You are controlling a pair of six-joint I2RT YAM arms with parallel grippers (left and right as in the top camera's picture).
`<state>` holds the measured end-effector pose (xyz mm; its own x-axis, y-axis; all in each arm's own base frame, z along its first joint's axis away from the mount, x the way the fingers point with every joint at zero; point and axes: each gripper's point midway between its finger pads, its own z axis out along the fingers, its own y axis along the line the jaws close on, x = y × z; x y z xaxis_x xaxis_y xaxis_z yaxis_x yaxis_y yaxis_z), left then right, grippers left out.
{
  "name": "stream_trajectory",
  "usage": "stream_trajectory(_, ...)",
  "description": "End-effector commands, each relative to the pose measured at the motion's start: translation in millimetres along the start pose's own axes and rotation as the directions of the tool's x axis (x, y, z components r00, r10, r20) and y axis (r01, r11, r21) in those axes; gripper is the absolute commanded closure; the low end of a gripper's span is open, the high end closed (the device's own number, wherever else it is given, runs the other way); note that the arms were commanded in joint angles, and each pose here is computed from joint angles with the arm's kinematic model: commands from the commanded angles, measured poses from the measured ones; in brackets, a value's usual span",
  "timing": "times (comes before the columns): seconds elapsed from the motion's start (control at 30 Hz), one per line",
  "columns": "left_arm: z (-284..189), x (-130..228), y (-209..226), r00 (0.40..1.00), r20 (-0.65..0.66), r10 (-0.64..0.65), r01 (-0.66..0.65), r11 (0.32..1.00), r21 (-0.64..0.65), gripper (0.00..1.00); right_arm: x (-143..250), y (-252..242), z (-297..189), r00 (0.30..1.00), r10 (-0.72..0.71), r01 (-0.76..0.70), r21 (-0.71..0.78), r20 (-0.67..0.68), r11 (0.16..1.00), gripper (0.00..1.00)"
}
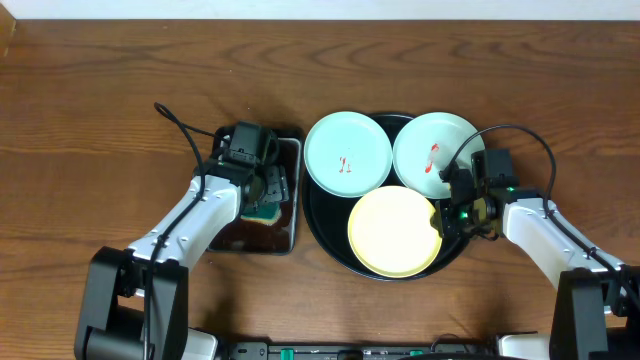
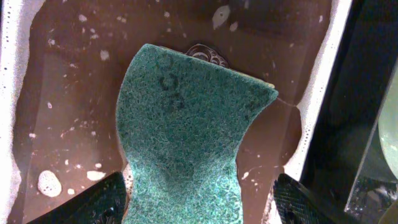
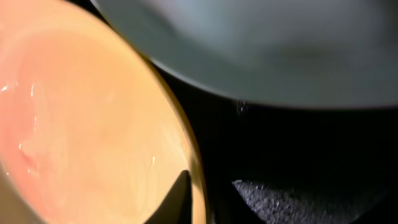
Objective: Clean dirty plates on tray and stack at the side
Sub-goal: 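Lift the yellow plate off the tray with the right gripper, then carry the yellow plate right and set it on the table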
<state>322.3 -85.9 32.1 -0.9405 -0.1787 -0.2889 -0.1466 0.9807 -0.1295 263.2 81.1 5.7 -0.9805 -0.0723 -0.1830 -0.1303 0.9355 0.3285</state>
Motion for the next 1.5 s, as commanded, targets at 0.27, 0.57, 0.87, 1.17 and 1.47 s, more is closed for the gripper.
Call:
stream_trajectory(0.27,5.3,7.2,6.5,1.0,-0.02,-0.004,0.004,1.0,-0.023,0.23,1.3,3.8,2.1,1.0,0.004,-0.004,-0.023,-0.008,1.0,0.99)
stream_trajectory(0.57,5.3,7.2,6.5,1.0,-0.02,-0.004,0.004,1.0,-0.023,0.23,-30.0,8.6,-27.3,0.99,-0.051,0.05,0.014,0.128,0.999,0.99)
stream_trajectory(0.87,5.3,7.2,6.5,1.0,-0.02,-0.004,0.004,1.0,-0.023,0.23,-73.5,-16.7,-108.4,0.899,-0.151,0.016,0.315,0.41,0.949,0.99)
stream_trajectory(1.17,5.3,7.1,6.4,1.0,-0.02,-0.004,0.004,1.0,-0.023,0.23,-86.9,-6.4,-154.6,0.807,-0.373,0.022,0.608,0.457,0.793,0.99)
stream_trajectory(1.47,5.3,7.2,6.5,1.0,-0.02,-0.004,0.004,1.0,-0.023,0.23,-85.3,50.6,-163.7,0.676,-0.69,0.223,0.82,0.26,0.527,0.99)
